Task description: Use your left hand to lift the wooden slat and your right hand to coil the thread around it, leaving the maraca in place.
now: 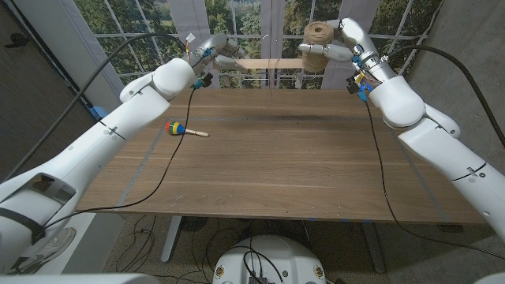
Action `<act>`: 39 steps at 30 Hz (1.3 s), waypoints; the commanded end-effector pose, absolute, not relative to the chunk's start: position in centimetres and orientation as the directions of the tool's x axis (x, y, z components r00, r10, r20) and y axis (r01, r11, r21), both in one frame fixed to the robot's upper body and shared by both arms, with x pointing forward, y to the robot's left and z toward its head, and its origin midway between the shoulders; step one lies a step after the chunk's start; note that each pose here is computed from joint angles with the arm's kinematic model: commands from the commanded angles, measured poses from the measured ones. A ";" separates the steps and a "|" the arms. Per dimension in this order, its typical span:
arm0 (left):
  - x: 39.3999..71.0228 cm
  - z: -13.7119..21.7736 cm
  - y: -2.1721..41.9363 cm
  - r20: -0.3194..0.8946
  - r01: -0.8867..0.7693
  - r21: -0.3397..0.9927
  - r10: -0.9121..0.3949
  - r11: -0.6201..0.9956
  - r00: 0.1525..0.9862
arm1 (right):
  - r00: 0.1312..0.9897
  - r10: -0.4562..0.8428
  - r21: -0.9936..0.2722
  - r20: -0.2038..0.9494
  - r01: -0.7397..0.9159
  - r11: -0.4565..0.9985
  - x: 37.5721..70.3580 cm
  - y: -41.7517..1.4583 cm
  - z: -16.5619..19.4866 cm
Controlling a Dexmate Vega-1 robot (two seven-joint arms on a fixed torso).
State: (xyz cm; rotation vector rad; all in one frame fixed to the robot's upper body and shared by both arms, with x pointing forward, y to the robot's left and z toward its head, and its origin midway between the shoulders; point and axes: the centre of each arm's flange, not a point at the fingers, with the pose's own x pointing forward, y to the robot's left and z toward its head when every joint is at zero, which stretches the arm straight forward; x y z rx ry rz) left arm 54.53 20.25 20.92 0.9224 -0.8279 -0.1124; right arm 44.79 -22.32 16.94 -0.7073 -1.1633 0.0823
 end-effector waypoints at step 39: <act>56.1 21.5 19.5 0.599 -0.202 0.700 -0.409 0.685 0.688 | 0.427 0.794 -0.869 0.433 -0.037 0.494 44.5 -15.9 14.5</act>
